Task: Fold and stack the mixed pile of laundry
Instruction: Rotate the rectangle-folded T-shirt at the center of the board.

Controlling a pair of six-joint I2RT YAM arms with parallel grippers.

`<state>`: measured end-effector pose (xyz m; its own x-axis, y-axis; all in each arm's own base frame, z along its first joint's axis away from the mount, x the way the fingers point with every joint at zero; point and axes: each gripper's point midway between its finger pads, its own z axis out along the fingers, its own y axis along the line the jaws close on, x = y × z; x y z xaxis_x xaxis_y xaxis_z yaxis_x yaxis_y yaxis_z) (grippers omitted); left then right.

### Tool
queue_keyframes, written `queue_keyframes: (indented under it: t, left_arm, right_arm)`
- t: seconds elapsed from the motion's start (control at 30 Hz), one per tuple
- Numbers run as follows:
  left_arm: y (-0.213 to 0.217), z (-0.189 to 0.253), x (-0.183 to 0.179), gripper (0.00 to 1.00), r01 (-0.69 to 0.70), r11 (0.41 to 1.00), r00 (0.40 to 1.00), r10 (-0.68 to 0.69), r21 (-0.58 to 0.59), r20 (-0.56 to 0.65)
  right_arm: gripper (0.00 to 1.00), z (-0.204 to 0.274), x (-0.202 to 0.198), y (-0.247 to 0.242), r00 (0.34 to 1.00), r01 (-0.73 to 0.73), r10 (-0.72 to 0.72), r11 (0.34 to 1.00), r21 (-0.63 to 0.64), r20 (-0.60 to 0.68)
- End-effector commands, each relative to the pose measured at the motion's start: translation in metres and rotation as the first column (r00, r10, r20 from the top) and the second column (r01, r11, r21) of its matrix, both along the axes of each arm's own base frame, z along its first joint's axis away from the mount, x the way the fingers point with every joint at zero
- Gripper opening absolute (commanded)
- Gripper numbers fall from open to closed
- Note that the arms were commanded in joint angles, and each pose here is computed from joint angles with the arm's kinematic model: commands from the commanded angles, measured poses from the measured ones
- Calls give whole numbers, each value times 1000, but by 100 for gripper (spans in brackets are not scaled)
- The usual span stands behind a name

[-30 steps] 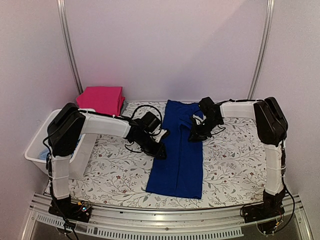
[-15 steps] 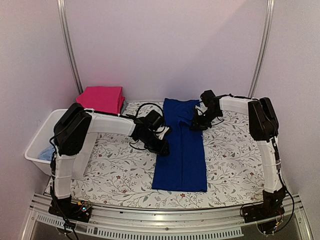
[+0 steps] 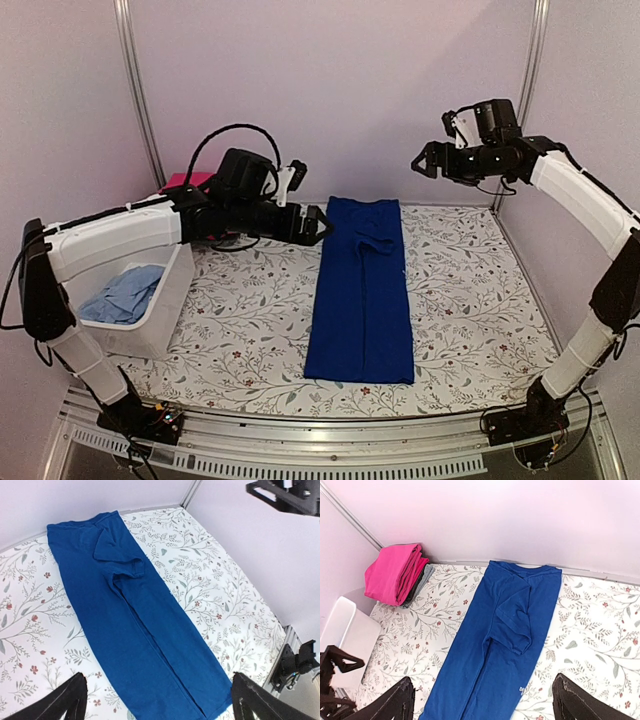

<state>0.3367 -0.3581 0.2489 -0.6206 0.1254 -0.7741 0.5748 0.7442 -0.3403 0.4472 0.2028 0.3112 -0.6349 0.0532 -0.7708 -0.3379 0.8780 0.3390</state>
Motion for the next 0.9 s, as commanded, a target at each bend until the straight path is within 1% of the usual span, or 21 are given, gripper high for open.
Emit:
queue_keyframes:
  t: [0.0,0.03,0.07,0.1,0.13,0.17,0.23,0.27,0.3,0.37,0.43,0.5,0.57,0.63,0.8,0.87]
  left_arm:
    - [5,-75,-40,100,97,995,959,-85,32,-271]
    - [2,-77,-54,100,111,994,955,-103,15,-277]
    - [0,-83,-69,100,120,993,949,-112,7,-296]
    - [1,-92,-82,100,120,993,933,-110,7,-342]
    - [2,-102,-95,97,120,993,912,-107,9,-397]
    - [4,-113,-109,93,121,993,888,-104,8,-448]
    - [10,-136,-137,85,111,993,843,-76,33,-533]
    - [14,-147,-149,81,101,994,818,-60,39,-572]
    - [18,-155,-159,76,85,996,793,-45,37,-608]
    - [25,-166,-174,68,46,999,753,-15,30,-658]
    - [31,-175,-183,62,5,1000,727,16,28,-686]
    - [35,-183,-189,55,-2,1000,707,17,22,-707]
    - [34,-192,-194,45,3,1000,690,10,17,-724]
    - [29,-196,-196,38,17,1000,683,-10,3,-730]
    - [20,-206,-196,34,35,999,679,-20,6,-734]
    - [18,-208,-194,33,38,999,682,-23,5,-731]
  right_arm:
    - [95,-70,-46,1,958,-92,107,994,65,-264]
    - [94,-86,-62,3,936,-99,126,990,97,-327]
    - [92,-90,-81,5,921,-113,157,984,140,-357]
    - [91,-99,-104,9,894,-121,191,974,191,-406]
    - [90,-113,-123,9,866,-116,204,970,214,-456]
    - [88,-119,-144,9,843,-99,208,967,236,-495]
    - [84,-146,-185,12,777,-90,221,966,243,-589]
    - [81,-162,-206,14,734,-81,223,966,244,-641]
    - [79,-173,-226,16,702,-90,240,964,250,-671]
    - [74,-197,-260,17,637,-88,246,965,249,-730]
    - [67,-215,-283,16,596,-68,235,967,244,-768]
    - [59,-227,-292,12,588,-44,209,973,227,-782]
    - [52,-236,-298,10,581,-36,198,975,218,-789]
    - [49,-244,-301,13,570,-37,194,977,211,-798]
    - [44,-262,-308,22,550,-45,181,981,188,-815]
    - [43,-265,-306,24,556,-43,176,982,183,-812]
